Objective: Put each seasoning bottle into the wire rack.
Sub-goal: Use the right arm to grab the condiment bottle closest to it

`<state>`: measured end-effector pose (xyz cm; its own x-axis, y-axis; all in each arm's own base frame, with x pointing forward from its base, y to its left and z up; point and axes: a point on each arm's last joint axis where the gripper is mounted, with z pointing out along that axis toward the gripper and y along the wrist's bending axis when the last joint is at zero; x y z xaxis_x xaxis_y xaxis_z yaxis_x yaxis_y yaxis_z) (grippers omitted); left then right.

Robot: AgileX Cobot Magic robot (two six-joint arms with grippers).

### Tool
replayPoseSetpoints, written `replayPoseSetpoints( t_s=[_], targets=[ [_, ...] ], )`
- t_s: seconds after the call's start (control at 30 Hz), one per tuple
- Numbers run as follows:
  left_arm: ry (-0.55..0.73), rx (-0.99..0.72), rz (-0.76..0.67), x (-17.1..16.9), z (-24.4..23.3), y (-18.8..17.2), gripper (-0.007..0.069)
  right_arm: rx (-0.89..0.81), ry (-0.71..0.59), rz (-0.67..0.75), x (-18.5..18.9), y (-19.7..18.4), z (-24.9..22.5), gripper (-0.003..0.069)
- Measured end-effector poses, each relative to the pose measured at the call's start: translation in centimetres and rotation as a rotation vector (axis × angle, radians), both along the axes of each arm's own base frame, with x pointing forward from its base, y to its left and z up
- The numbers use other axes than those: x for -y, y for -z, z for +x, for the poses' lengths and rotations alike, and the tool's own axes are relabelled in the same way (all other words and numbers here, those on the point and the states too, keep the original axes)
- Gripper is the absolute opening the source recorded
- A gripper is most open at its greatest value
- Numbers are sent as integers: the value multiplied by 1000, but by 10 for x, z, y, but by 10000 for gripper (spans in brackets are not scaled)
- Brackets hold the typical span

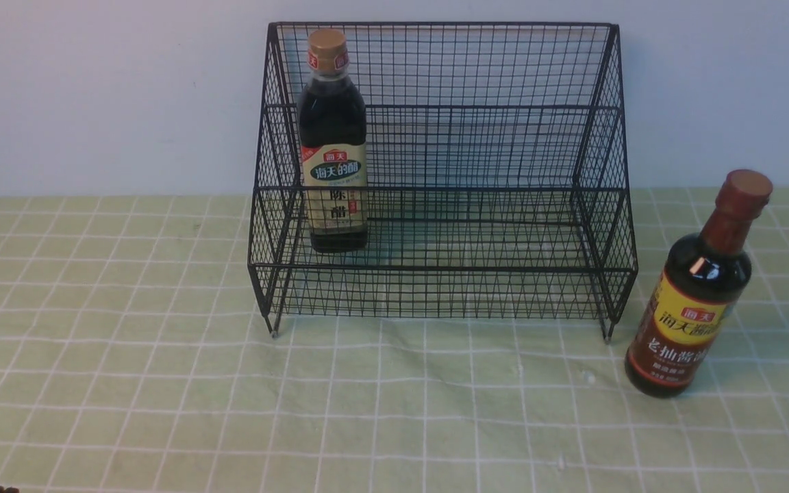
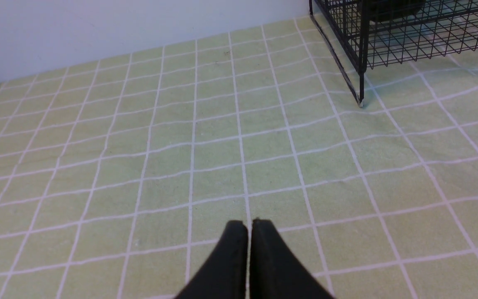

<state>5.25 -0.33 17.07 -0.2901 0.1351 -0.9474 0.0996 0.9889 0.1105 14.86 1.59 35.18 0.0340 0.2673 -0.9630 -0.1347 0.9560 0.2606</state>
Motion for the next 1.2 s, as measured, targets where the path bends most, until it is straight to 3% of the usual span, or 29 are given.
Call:
replayPoseSetpoints(
  t_s=[0.27, 0.47, 0.77, 0.83, 0.93, 1.2],
  targets=[
    [0, -1, 0, 0, 0, 0, -6, -209, -88, -152, -22, 29, 75, 420],
    [0, -1, 0, 0, 0, 0, -6, -303, -119, -226, -28, 56, 104, 471],
    [0, -1, 0, 0, 0, 0, -6, -439, -117, -290, -27, 86, 119, 460],
    [0, -1, 0, 0, 0, 0, -6, -442, -117, -296, -27, 86, 119, 422],
    [0, -1, 0, 0, 0, 0, -6, -436, -122, -336, -26, 84, 117, 263],
    [0, -1, 0, 0, 0, 0, -6, -364, -15, -397, -13, 38, 81, 266]
  ],
)
